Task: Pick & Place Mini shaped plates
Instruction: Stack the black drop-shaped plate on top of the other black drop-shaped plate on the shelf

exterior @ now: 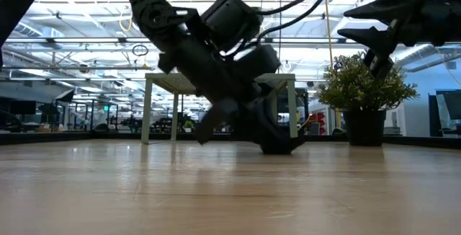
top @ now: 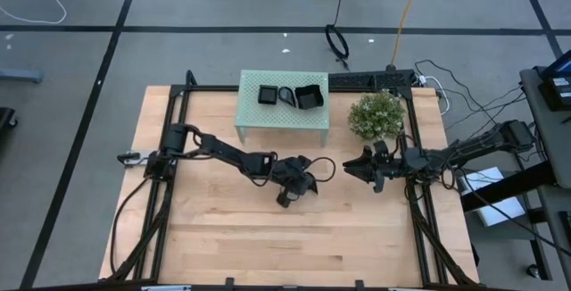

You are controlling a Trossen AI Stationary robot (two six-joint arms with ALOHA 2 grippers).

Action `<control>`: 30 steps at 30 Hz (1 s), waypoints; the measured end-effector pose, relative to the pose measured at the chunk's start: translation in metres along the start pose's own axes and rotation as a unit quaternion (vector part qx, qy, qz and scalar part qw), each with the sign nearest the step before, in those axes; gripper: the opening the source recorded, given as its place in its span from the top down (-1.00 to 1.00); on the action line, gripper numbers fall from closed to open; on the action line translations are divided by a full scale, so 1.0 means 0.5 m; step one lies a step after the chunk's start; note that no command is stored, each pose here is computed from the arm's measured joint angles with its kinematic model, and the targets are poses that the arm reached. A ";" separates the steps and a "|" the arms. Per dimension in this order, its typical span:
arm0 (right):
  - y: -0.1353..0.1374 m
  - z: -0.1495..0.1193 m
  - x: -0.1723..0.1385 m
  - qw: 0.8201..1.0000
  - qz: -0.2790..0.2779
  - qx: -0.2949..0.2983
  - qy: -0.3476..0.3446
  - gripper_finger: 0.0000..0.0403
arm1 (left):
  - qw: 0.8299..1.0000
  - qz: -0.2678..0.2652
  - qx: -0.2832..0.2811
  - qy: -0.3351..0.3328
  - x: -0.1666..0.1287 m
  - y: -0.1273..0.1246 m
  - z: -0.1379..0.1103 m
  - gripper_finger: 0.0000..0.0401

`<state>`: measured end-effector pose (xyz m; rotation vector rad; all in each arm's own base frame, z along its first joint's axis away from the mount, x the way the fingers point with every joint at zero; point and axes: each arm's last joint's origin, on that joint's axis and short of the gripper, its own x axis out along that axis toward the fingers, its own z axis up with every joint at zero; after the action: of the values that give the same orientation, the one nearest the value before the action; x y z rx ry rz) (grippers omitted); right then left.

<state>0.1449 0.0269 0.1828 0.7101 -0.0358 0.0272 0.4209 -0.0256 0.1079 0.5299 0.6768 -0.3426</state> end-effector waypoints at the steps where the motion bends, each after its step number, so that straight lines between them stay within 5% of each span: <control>1: 0.000 0.000 0.000 1.000 0.000 -0.006 0.000 0.43 | 1.000 0.002 -0.002 -0.002 -0.007 0.002 0.004 0.97; 10: 0.000 -0.001 0.000 0.993 0.002 -0.114 0.002 0.43 | 0.993 0.089 0.001 -0.073 -0.136 0.056 0.102 0.97; 16: -0.001 -0.001 0.000 0.990 0.002 -0.139 0.004 0.43 | 0.979 0.168 0.067 -0.096 -0.248 0.091 0.151 0.98; 22: -0.001 -0.002 0.000 0.991 0.001 -0.135 0.004 0.43 | 0.966 0.239 0.078 -0.064 -0.331 0.156 0.132 0.95; 30: -0.001 -0.002 0.000 0.990 0.000 -0.138 0.005 0.43 | 0.962 0.258 0.081 0.033 -0.377 0.233 0.045 0.97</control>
<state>0.1448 0.0270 0.1817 0.4327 -0.0289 0.0250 0.3481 0.0809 0.2895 0.8531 0.5532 0.1121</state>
